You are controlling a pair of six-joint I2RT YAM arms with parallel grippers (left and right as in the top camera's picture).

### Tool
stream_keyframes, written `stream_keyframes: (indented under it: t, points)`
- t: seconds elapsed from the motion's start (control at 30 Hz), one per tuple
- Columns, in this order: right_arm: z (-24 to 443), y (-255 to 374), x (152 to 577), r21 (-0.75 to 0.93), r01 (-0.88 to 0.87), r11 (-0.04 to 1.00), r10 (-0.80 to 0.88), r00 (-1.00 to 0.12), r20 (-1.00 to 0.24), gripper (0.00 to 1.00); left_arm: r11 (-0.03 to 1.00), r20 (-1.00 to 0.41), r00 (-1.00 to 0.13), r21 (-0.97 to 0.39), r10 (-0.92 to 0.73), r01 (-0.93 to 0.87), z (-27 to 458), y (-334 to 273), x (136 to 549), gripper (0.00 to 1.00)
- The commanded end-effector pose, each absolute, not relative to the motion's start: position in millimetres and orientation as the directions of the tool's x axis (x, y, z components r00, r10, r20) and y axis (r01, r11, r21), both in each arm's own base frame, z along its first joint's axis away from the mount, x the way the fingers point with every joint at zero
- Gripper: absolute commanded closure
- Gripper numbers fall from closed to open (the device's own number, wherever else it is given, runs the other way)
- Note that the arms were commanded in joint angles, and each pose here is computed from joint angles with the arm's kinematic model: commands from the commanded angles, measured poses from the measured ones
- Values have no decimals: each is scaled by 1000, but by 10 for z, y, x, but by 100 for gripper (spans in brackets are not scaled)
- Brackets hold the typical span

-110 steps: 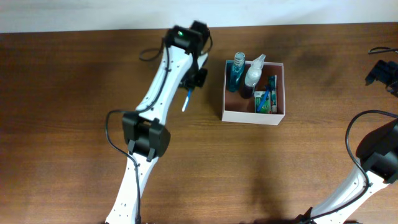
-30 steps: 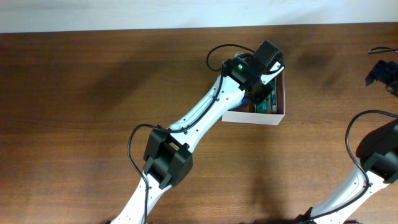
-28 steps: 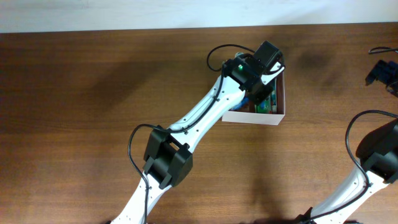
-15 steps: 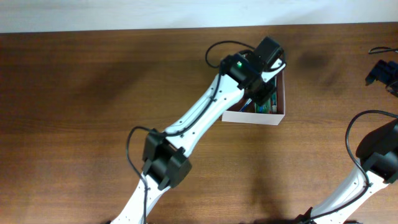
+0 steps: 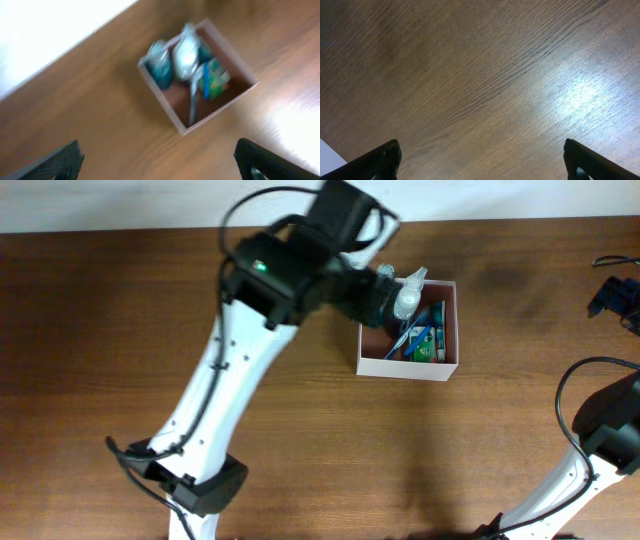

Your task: Pack container

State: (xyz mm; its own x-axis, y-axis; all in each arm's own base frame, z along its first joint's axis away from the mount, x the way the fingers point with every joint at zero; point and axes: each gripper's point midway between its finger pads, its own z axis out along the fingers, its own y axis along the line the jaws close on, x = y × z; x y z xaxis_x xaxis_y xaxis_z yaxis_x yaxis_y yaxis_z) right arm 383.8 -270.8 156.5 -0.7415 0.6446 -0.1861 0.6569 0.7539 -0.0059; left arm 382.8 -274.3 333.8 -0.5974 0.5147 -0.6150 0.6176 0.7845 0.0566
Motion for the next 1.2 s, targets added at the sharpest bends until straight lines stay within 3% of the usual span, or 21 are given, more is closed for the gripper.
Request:
stream_keyframes:
  t: [0.0,0.37,0.8,1.17]
  points:
    - [1589,-2735,3806,-16,668,744,653,-732,-192,1,797,-562,-639,62,525,600,3218,-2597,3815,1]
    - [1590,-2735,3806,-16,668,744,653,-732,-192,1,801,-408,-715,73,568,594,3005,-2319,3552,1]
    - [1590,-2735,3806,-16,668,744,653,-732,-192,1,856,-408,-764,96,499,508,3006,-1892,3807,1]
    - [1589,-2735,3806,-16,668,744,653,-732,-192,1,764,-612,-537,181,580,619,3229,-2152,4316,0]
